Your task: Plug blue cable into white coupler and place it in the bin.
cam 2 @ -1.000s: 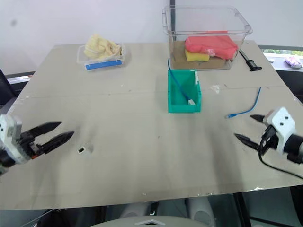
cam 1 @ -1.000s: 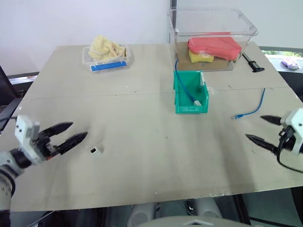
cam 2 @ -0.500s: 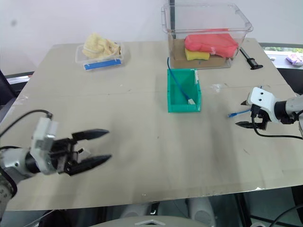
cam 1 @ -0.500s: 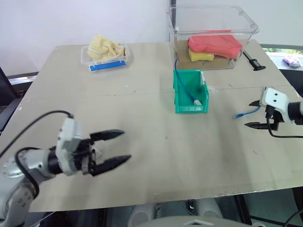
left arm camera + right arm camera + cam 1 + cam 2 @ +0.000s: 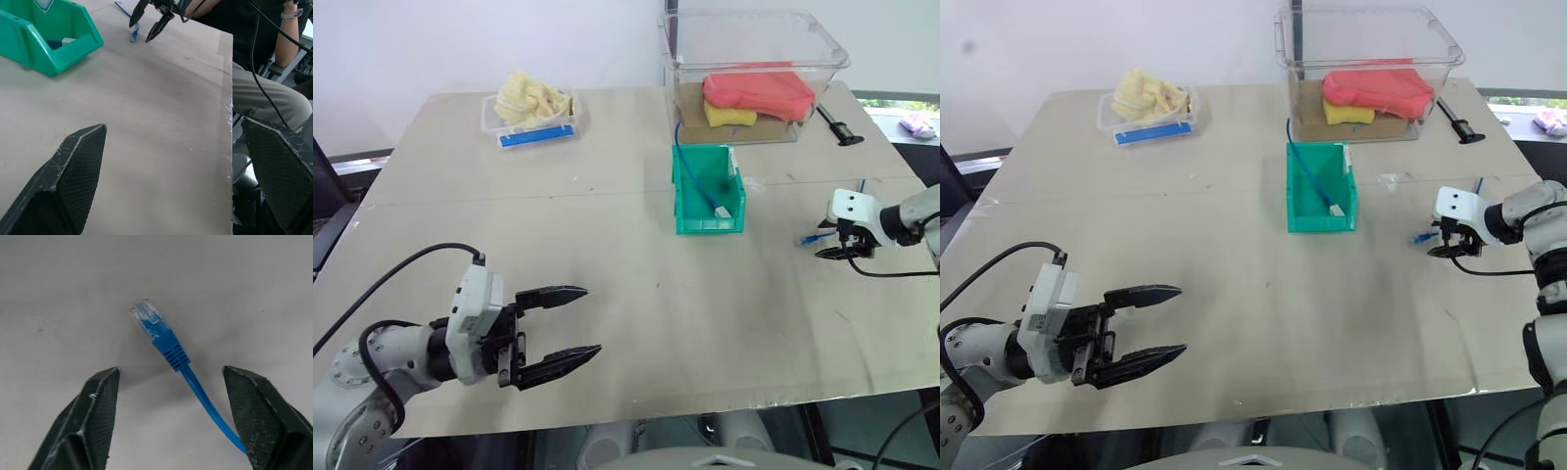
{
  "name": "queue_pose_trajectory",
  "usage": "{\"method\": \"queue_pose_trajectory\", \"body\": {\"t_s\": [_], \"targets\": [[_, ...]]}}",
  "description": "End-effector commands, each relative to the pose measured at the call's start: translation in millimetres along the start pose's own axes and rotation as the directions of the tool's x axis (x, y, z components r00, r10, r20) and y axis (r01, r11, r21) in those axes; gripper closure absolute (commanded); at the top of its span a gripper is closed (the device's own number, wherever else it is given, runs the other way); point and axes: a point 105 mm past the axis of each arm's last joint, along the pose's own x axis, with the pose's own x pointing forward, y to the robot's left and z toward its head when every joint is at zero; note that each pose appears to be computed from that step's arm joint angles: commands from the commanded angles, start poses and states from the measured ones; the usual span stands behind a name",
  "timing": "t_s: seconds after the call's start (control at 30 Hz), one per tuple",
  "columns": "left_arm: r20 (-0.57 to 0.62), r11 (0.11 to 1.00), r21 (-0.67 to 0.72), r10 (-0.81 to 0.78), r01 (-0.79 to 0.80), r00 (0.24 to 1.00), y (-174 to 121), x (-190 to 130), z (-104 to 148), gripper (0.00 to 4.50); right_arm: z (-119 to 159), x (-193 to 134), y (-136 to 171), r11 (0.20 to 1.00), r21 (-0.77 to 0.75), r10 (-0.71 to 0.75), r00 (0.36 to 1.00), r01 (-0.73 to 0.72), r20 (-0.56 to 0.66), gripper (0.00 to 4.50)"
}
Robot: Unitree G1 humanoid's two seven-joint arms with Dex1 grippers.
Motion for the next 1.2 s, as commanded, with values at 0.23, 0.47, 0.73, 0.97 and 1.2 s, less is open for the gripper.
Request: {"method": "queue_pose_trajectory", "body": {"t_s": [0.23,0.47,0.73,0.97,1.2], "targets": [[0.037,0.999,0.054,0.007,-0.009,0.999,-4.4,12.8,4.5,0.00,10.8,4.4,1.0,1.000,-0.013,0.024,0.998,-0.024,0.050,4.47],[0.045,0.998,0.046,0.041,-0.043,0.998,3.2,17.0,-4.1,0.00,57.9,4.8,42.5,0.980,-0.145,0.156,0.978,-0.136,0.137,4.47],[-0.004,0.992,0.102,0.073,-0.072,0.997,16.1,24.8,-15.6,0.00,139.9,51.5,134.4,0.935,-0.276,0.282,0.941,-0.225,0.188,4.47],[-0.055,0.987,0.143,0.078,-0.069,0.995,23.1,33.2,-20.5,0.00,158.9,70.3,144.5,0.941,-0.242,0.290,0.931,-0.236,0.221,3.79],[-0.103,0.994,0.093,0.073,-0.063,0.992,32.8,56.8,-21.9,0.00,172.2,29.0,136.0,0.973,-0.141,0.228,0.821,-0.181,0.524,0.75]]}}
